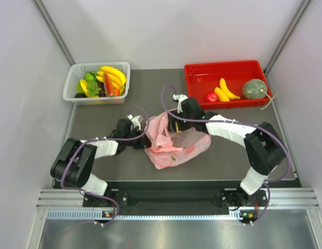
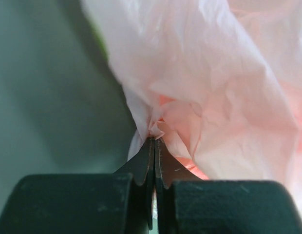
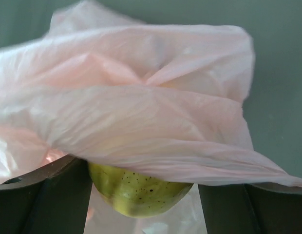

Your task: Untie the knot of the plastic bag and take out the fruit

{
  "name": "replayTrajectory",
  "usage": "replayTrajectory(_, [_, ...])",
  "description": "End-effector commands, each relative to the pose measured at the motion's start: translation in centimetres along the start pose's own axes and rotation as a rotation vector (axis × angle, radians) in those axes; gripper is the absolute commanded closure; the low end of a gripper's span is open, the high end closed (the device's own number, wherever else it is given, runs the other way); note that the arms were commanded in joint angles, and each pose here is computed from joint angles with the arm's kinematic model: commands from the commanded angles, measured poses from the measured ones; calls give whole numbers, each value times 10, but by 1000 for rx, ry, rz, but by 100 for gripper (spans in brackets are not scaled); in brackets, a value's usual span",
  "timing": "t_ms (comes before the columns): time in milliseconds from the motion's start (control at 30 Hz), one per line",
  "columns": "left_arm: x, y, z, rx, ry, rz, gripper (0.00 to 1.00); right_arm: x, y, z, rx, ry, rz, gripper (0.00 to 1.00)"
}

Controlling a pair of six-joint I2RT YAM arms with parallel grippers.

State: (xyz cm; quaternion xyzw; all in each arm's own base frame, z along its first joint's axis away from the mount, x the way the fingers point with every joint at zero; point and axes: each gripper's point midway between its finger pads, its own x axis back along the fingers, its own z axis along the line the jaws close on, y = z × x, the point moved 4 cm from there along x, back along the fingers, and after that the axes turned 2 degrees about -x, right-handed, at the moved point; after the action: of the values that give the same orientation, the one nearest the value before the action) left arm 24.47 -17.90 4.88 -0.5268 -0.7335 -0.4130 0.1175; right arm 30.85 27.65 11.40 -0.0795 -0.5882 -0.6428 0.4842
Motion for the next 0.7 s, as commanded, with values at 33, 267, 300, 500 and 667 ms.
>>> replayTrajectory(33, [6, 23, 1, 3, 91, -78, 100, 29, -34, -4, 88, 72, 197, 58])
replayTrajectory(267, [11, 48, -4, 3, 139, -144, 100, 70, -49, 33, 157, 396, 246, 50])
replayTrajectory(300, [12, 50, -5, 2, 139, -151, 100, 70, -51, 33, 158, 403, 252, 49])
replayTrajectory(500, [21, 59, -15, -2, 135, -187, 100, 45, -61, 8, 164, 229, 287, 40])
replayTrajectory(667, [26, 61, -22, -11, 141, -222, 100, 31, -66, -2, 167, 148, 279, 36])
